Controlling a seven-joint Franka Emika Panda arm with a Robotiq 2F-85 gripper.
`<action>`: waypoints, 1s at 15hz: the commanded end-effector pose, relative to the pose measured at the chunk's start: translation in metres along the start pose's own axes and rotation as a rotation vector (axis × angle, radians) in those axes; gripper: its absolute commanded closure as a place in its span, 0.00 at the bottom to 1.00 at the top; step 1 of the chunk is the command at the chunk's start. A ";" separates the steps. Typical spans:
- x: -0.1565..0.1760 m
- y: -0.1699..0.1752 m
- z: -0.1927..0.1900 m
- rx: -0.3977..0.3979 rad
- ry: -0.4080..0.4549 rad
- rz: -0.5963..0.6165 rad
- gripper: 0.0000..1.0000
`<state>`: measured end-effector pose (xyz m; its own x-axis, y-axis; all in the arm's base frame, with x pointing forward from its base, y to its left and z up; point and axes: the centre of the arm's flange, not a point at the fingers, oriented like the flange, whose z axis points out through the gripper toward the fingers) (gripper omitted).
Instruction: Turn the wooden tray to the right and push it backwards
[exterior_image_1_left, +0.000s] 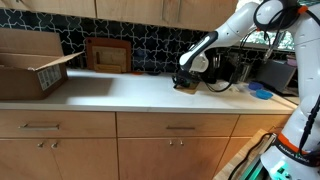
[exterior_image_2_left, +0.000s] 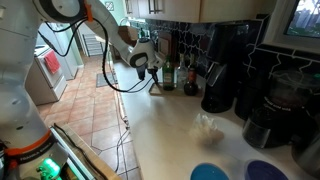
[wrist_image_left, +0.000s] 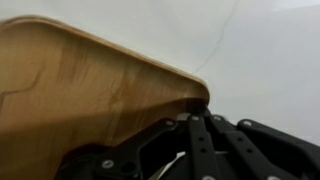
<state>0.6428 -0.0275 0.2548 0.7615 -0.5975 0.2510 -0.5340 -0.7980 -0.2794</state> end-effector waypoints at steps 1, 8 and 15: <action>0.008 -0.012 0.043 0.019 0.013 -0.013 0.98; 0.029 -0.034 0.055 0.035 0.100 -0.010 0.99; 0.052 -0.045 0.077 -0.003 0.187 0.054 0.98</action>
<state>0.7082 -0.0118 0.2485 0.6897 -0.6195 0.3748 -0.5267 -0.7845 -0.3273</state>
